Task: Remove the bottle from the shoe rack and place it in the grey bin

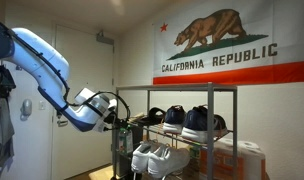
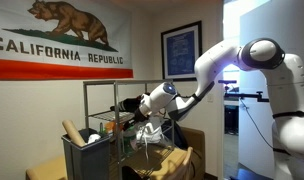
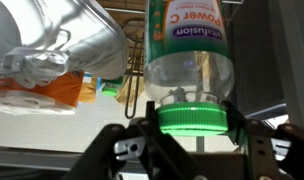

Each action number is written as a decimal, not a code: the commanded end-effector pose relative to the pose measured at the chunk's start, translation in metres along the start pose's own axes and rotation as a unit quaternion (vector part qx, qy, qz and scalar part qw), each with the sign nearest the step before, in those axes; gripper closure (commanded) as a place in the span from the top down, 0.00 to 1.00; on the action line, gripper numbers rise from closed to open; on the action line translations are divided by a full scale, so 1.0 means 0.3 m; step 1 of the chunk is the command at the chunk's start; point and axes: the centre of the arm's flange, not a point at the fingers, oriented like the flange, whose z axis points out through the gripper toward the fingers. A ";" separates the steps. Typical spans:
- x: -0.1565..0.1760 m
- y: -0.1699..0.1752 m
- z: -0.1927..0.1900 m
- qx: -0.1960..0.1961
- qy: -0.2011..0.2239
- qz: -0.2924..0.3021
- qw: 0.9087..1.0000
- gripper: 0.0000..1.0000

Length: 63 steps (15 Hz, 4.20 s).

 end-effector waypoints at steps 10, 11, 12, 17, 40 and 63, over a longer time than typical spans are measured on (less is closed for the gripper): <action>-0.007 0.024 -0.033 -0.006 -0.015 0.007 1.000 0.40; -0.003 0.031 -0.039 -0.007 -0.020 0.010 1.000 0.40; 0.001 0.039 -0.045 -0.007 -0.028 0.013 1.000 0.40; 0.018 0.063 -0.091 -0.006 -0.047 0.026 0.999 0.40; 0.114 -0.257 -0.498 0.033 -0.167 -0.104 0.980 0.40; 0.405 -0.542 -0.249 0.141 0.001 -0.157 0.978 0.40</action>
